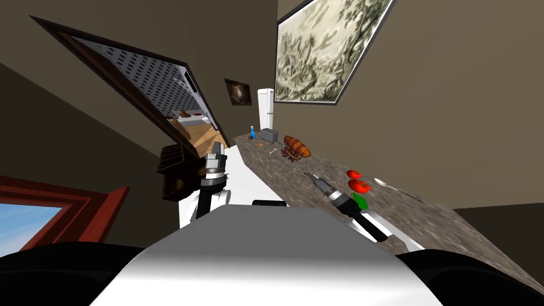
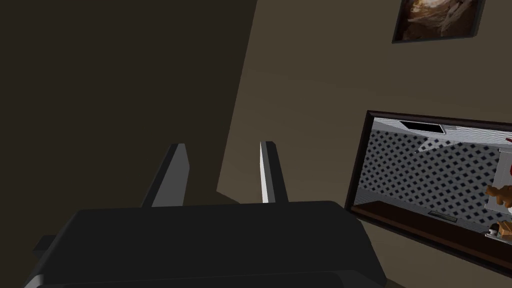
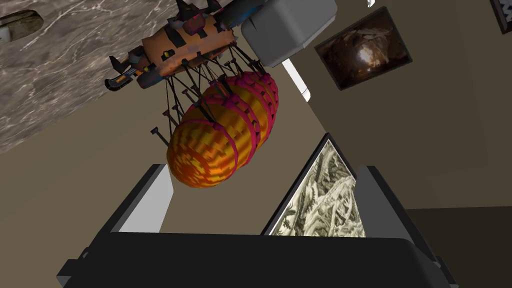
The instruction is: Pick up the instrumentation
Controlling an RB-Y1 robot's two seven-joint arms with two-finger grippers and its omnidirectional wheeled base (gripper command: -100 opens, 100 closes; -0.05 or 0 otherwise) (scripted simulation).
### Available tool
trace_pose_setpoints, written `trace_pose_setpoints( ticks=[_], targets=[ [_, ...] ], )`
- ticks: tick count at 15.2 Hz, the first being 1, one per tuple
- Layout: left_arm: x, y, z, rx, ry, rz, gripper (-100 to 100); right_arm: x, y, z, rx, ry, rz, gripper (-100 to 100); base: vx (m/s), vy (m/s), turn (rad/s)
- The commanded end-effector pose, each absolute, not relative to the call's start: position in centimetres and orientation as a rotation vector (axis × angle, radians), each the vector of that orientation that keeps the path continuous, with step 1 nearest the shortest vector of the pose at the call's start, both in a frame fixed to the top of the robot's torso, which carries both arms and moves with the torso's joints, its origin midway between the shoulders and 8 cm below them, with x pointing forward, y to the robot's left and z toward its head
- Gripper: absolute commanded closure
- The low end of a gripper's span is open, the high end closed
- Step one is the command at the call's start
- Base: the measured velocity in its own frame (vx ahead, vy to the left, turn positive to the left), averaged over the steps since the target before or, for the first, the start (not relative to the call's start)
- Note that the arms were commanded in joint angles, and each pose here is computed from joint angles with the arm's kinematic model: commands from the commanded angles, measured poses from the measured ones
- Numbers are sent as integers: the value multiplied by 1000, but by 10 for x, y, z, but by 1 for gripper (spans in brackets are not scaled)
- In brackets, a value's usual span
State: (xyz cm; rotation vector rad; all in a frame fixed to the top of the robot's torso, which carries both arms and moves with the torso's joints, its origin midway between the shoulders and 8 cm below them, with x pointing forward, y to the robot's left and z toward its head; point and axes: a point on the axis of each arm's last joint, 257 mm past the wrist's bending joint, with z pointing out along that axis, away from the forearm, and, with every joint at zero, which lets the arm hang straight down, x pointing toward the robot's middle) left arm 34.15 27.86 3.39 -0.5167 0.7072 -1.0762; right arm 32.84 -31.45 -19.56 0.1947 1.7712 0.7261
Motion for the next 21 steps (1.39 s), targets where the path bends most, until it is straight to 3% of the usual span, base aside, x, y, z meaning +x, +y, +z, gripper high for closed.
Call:
trace_pose_setpoints(
  ticks=[1, 21],
  targets=[
    [342, 279, 34, -517, 707, -1076, 0, 323, -320, -207, 161, 1827, 699, -100, -8, -22, 174],
    [342, 279, 34, -517, 707, -1076, 0, 263, -398, -290, -122, 2269, 431, -100, -6, -21, 151]
  ],
)
